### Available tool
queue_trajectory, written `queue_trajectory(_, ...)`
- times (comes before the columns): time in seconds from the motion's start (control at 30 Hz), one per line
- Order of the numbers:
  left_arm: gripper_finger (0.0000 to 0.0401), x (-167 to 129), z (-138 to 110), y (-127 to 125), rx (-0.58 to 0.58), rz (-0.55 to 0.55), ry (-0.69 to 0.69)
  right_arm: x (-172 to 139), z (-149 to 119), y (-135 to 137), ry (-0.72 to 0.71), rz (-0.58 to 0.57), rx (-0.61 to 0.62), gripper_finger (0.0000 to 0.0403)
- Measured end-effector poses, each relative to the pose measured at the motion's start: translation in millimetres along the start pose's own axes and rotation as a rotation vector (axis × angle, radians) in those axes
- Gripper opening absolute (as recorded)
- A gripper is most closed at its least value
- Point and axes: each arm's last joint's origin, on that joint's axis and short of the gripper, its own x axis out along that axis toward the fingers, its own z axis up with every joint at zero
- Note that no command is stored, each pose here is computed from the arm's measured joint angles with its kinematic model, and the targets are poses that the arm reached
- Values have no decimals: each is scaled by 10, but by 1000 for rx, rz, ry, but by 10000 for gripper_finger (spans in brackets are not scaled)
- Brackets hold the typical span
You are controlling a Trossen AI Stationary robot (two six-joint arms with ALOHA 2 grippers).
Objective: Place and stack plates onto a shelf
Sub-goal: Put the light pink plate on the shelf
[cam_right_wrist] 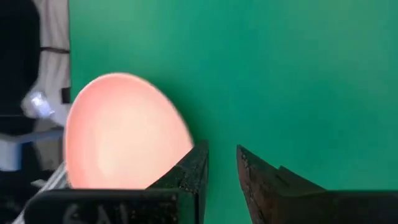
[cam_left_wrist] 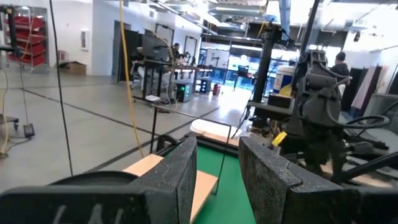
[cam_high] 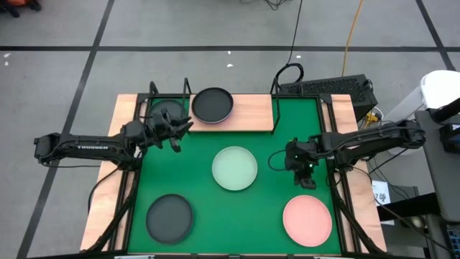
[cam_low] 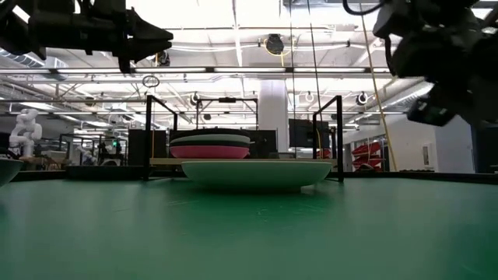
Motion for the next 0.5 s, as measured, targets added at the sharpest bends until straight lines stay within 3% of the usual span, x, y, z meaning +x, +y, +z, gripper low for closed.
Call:
queue_trajectory(0.13,123,0,0,3,12,8,-1,131,-68,8,47,29,-1,66)
queue_trajectory(0.37,123,0,-54,46,20,140,42,332,-109,72,48,60,-38,78)
queue_trajectory(0.5,123,19,-77,46,17,146,50,443,-156,83,55,67,-44,91)
